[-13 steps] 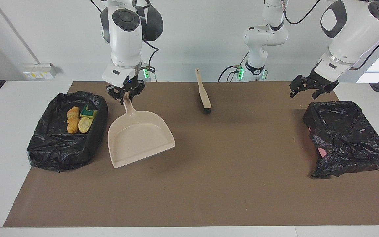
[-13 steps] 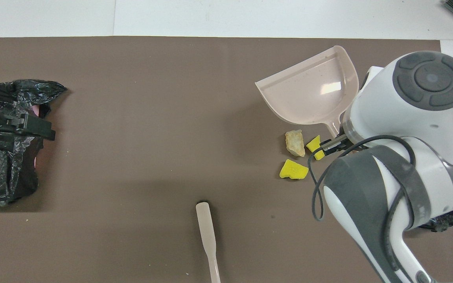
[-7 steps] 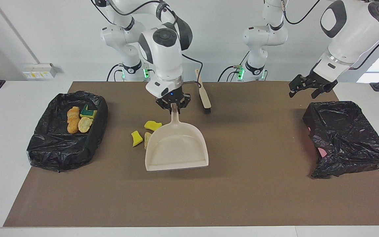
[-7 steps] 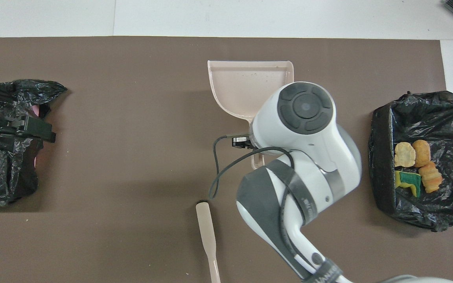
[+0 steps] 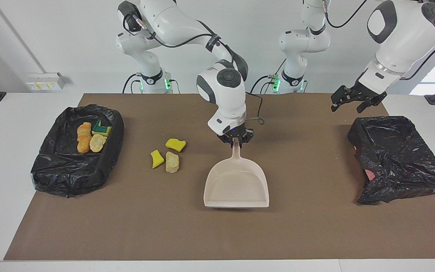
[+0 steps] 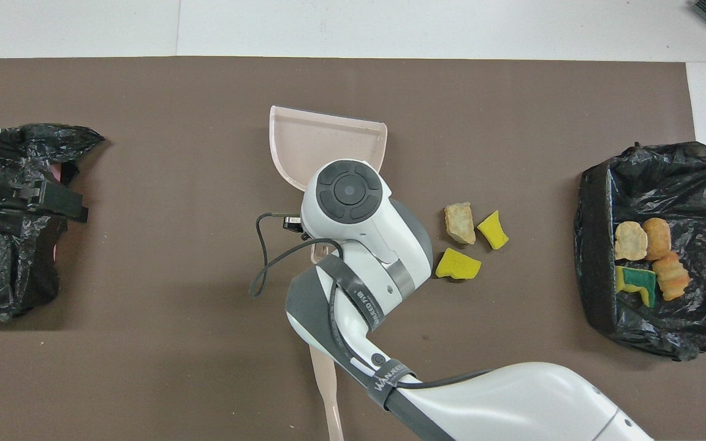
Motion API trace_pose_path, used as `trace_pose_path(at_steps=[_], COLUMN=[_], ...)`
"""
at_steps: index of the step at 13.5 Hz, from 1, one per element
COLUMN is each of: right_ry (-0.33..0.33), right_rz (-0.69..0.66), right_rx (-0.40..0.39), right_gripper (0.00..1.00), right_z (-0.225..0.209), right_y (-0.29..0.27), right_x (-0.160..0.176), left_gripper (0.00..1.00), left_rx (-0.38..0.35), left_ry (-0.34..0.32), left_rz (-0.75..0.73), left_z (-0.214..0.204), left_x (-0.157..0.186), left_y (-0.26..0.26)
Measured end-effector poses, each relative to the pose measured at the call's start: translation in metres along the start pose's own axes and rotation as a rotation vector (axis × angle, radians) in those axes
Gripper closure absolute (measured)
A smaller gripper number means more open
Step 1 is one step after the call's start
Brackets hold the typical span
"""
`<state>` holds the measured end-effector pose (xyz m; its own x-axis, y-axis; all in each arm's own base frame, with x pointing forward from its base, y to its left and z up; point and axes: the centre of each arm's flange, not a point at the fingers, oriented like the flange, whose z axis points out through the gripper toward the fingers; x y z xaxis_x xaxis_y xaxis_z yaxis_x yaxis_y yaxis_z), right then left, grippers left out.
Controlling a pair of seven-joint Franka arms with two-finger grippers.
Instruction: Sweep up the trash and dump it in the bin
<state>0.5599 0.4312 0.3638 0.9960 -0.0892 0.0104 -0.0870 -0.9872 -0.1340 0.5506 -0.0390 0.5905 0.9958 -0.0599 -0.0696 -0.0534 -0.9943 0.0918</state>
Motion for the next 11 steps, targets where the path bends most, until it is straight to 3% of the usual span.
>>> trace_pose_path(at_steps=[9, 11], right_ry=[0.019, 0.024], right_rz=[-0.040, -0.035], right_rx=[-0.037, -0.038], right_gripper=[0.65, 0.47], right_z=[0.030, 0.027], right_y=[-0.003, 0.000], right_x=[-0.001, 0.003], left_gripper=[0.00, 0.00], left_rx=[0.000, 0.000], left_ry=[-0.003, -0.003], left_rz=[0.000, 0.000], left_z=[0.001, 0.001], left_x=[0.000, 0.000], left_y=[0.000, 0.000])
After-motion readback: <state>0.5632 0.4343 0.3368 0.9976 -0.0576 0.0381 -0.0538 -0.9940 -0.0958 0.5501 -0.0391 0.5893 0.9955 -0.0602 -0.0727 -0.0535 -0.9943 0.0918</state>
